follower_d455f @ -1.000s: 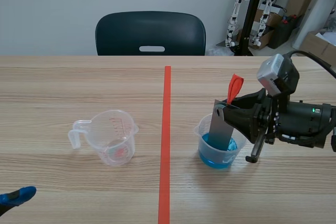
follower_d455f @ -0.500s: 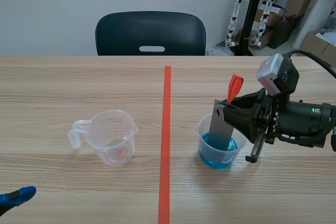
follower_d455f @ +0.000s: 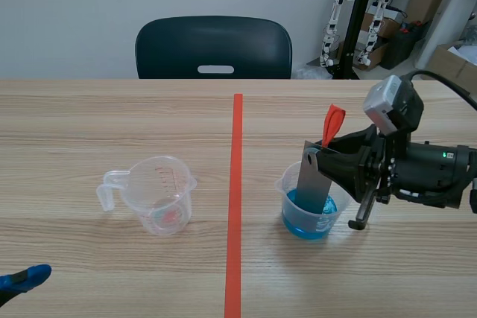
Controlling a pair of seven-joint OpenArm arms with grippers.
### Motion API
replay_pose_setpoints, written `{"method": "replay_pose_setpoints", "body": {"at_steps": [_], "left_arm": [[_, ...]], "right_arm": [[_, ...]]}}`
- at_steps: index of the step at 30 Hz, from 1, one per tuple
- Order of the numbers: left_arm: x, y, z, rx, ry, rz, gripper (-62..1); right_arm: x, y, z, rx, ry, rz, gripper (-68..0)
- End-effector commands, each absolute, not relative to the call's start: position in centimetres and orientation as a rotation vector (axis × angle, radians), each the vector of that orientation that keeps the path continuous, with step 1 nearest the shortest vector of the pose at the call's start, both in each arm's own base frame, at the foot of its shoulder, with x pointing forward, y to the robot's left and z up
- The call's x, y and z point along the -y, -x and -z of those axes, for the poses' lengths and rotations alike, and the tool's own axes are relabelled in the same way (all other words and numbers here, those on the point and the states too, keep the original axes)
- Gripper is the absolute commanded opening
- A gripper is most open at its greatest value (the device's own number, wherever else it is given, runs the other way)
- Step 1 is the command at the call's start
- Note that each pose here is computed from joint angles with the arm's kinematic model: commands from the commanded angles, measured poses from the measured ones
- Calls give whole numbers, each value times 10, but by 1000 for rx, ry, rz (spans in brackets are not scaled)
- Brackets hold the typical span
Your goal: Do the redox reaction experiment. lower the plate into the blue solution
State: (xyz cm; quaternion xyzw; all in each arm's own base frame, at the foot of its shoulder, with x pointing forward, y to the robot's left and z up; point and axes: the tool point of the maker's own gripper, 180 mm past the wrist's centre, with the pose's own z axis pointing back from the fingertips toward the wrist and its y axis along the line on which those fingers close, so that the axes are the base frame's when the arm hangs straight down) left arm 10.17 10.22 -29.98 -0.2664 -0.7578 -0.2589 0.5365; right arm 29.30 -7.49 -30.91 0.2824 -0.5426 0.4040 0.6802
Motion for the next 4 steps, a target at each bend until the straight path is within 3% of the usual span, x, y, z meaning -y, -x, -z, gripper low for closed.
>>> {"method": "replay_pose_setpoints", "body": {"at_steps": [1,4], "left_arm": [[-103,-98,291,1850,653,589,4],[-103,-98,291,1850,653,589,4]], "right_arm": [[79,-290,320,1169,-601,-935,-669],[79,-290,320,1169,-601,-935,-669]]}}
